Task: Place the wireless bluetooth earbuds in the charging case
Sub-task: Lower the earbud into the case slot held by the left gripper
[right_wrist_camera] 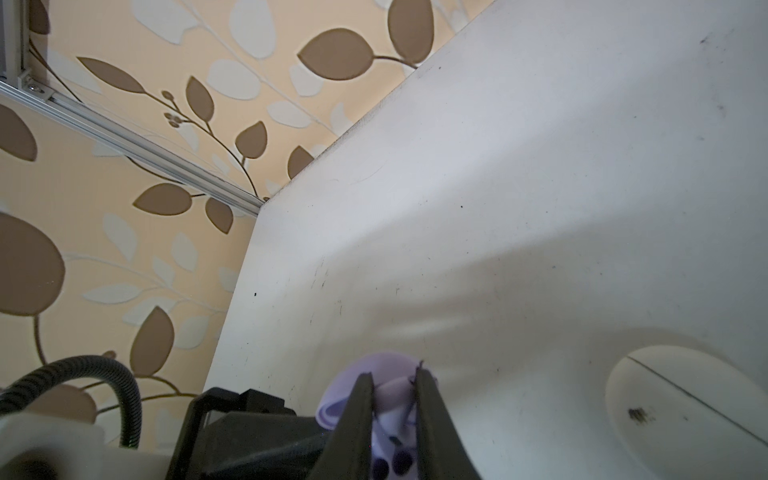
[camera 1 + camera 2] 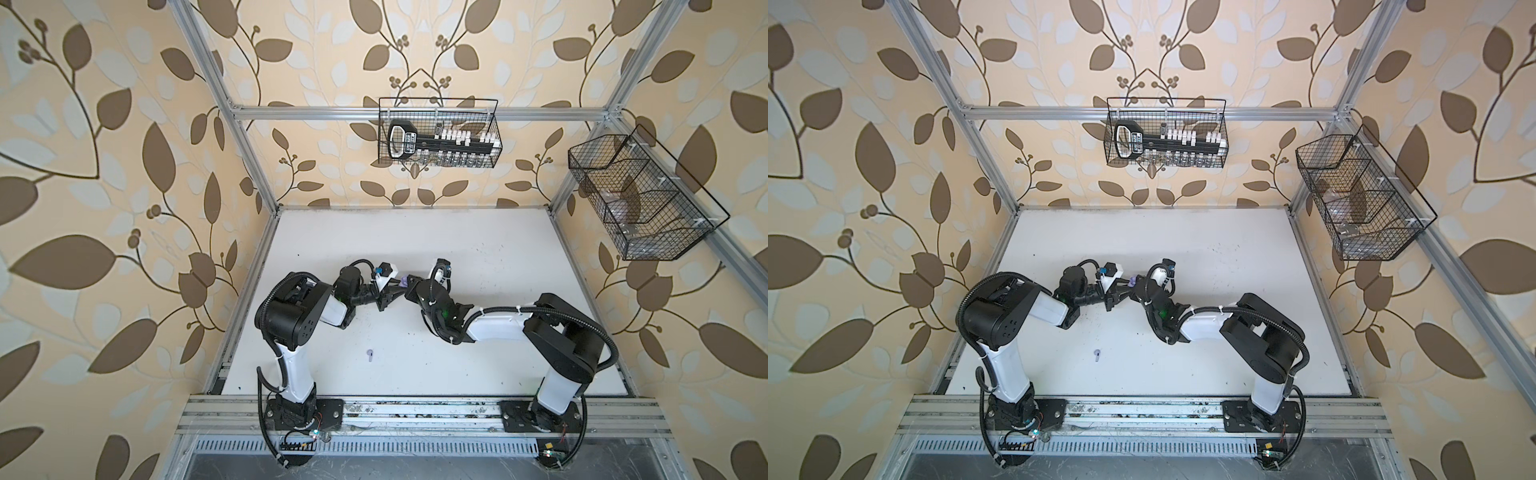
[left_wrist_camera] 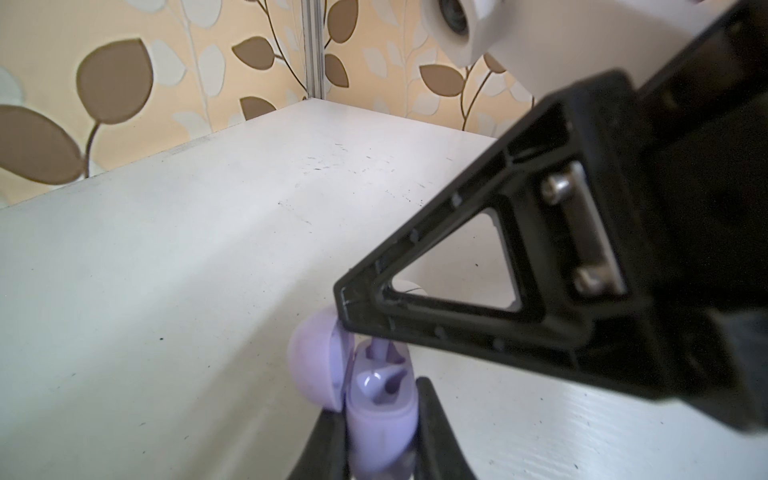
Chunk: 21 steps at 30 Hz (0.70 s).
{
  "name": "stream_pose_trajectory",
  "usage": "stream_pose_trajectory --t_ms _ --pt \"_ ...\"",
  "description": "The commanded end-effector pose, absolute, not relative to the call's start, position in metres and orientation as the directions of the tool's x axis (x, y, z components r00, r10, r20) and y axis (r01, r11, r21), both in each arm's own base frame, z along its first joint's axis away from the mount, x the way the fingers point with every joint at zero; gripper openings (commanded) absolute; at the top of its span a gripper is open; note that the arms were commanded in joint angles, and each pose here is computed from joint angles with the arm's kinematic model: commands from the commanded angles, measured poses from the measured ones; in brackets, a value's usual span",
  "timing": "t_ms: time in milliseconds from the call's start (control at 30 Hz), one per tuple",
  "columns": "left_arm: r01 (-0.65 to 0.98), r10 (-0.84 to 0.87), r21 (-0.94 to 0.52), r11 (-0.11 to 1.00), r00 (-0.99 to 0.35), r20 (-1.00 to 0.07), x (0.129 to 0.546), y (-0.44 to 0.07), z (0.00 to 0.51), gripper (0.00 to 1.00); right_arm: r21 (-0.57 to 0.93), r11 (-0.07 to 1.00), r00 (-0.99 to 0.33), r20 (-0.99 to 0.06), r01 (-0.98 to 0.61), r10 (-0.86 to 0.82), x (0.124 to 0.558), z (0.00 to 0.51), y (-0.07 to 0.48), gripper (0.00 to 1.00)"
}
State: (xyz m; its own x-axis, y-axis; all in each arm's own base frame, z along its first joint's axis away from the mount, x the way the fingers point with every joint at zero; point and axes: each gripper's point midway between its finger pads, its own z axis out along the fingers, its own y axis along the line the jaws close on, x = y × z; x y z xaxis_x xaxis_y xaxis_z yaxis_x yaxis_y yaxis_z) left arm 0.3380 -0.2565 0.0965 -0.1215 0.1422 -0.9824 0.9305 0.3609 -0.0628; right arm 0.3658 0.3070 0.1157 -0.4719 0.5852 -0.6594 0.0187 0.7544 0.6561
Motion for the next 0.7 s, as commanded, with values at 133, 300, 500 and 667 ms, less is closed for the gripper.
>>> stream_pose_trajectory --t_ms 133,300,500,667 --pt "0.953 0.094 0.014 0.302 -0.015 -0.995 0.333 -0.263 0.121 0.03 0.655 0.755 -0.501 -0.645 0.027 0.578 0.360 0.115 0.300 0.19" --pt "0.954 0.093 0.011 0.301 -0.018 -0.995 0.333 -0.262 0.120 0.03 0.664 0.748 -0.506 -0.637 0.025 0.582 0.360 0.115 0.298 0.19" --pt "0.954 0.091 0.012 0.299 -0.016 -0.996 0.333 -0.262 0.121 0.03 0.674 0.739 -0.511 -0.629 0.018 0.586 0.361 0.118 0.297 0.19" --pt "0.955 0.091 0.009 0.296 -0.018 -0.996 0.332 -0.262 0.120 0.03 0.685 0.728 -0.517 -0.618 0.015 0.592 0.360 0.120 0.295 0.20"
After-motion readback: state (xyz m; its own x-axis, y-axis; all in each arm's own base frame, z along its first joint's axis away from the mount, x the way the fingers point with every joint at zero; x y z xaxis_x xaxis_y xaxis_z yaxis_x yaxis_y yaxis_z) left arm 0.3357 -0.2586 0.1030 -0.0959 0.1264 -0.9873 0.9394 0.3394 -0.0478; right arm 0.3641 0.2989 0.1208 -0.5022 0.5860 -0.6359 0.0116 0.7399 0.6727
